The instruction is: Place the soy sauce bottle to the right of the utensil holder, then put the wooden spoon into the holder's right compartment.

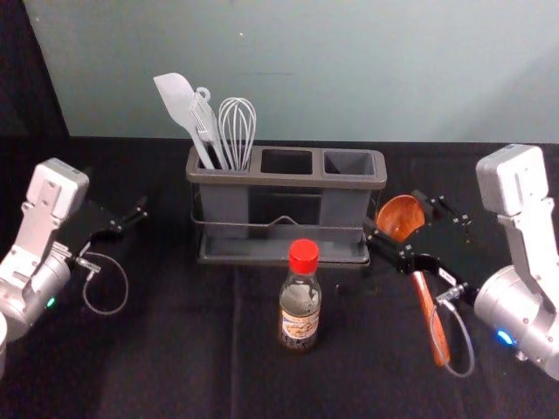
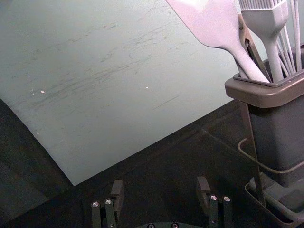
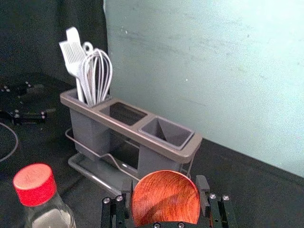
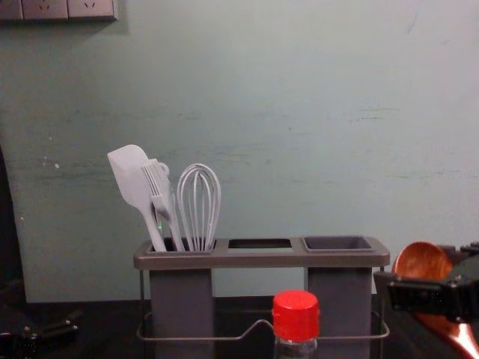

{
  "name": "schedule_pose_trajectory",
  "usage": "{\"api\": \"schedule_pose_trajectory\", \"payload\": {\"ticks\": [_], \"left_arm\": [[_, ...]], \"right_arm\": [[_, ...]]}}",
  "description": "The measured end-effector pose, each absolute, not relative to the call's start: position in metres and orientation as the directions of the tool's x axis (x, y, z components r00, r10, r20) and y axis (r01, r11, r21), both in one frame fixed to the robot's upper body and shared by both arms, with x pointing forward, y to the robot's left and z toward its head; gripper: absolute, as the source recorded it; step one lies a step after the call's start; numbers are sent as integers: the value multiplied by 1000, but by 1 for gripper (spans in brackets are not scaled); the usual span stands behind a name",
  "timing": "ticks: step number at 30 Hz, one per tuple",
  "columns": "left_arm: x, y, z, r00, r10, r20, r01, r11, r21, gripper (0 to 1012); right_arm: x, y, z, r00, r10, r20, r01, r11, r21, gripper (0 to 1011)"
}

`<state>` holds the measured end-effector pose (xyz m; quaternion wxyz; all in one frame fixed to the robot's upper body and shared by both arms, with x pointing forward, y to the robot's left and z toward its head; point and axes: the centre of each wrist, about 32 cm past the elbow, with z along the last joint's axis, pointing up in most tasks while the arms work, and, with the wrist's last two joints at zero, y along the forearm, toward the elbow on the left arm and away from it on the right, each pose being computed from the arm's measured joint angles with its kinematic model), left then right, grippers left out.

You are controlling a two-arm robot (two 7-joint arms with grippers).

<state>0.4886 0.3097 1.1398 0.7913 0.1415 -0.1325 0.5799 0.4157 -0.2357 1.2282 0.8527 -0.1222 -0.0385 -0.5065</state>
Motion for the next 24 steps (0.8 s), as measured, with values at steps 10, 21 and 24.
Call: {"api": "schedule_pose_trajectory", "payload": {"ticks": [10, 21, 24], "left_arm": [[489, 310, 1140, 292, 880, 374, -955, 287, 70, 1005], [489, 310, 1140, 292, 880, 374, -955, 287, 70, 1005], [489, 310, 1140, 292, 880, 374, -955, 287, 70, 1005]], "right_arm": [[408, -237, 1237, 492, -848, 197, 871, 478, -116, 828], [406, -240, 1249, 514, -833, 204, 854, 518, -35, 828], [406, -241, 1256, 530, -824, 200, 842, 540, -3, 828]]}}
